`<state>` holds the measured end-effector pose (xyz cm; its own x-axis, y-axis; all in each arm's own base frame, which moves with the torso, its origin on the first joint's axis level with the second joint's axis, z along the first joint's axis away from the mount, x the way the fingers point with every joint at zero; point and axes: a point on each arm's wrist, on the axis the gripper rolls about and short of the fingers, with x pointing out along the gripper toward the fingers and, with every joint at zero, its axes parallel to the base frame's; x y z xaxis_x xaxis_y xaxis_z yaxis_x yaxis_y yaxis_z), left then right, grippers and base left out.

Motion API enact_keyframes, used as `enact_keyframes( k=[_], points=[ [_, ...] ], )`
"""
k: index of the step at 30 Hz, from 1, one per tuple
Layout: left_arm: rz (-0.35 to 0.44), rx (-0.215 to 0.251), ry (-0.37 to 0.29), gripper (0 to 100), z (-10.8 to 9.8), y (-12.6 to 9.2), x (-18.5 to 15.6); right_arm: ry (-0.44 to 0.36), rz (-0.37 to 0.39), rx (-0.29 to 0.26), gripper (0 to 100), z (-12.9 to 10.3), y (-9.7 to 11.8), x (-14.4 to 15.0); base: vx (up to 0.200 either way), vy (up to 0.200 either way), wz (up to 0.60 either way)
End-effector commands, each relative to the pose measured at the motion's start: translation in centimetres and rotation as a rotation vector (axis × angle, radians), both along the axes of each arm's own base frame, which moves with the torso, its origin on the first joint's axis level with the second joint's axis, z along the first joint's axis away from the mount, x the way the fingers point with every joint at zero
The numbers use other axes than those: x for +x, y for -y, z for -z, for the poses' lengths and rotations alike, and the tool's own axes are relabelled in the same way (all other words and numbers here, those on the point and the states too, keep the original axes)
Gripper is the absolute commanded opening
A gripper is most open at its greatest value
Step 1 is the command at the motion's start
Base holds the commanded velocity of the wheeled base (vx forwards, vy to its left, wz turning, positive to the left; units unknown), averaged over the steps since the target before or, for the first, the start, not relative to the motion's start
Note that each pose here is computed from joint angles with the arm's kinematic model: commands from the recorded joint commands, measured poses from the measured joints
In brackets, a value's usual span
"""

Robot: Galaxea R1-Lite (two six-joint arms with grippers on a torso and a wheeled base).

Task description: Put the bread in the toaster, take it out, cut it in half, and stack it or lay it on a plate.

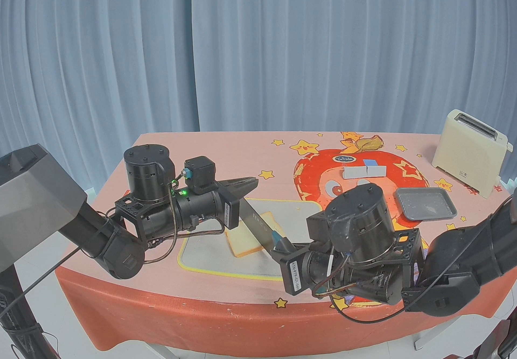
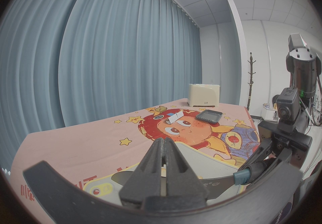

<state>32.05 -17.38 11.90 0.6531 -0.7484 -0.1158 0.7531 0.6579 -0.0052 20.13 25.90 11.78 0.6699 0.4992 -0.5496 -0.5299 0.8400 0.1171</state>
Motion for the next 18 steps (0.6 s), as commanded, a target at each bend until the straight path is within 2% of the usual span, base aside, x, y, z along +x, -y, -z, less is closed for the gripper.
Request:
enact_keyframes(
  k=[1,18],
  points=[
    [-0.001,0.0,-0.001,0,0.01,-0.03,-0.04,-0.001,-0.002,-0.002,0,0.06,-0.04,-0.04,0.0,0.0,0.0],
    [-0.001,0.008,-0.018,0,0.46,-0.14,-0.26,0.003,0.003,-0.002,0,0.04,-0.04,-0.03,0.0,0.0,0.0]
  ],
)
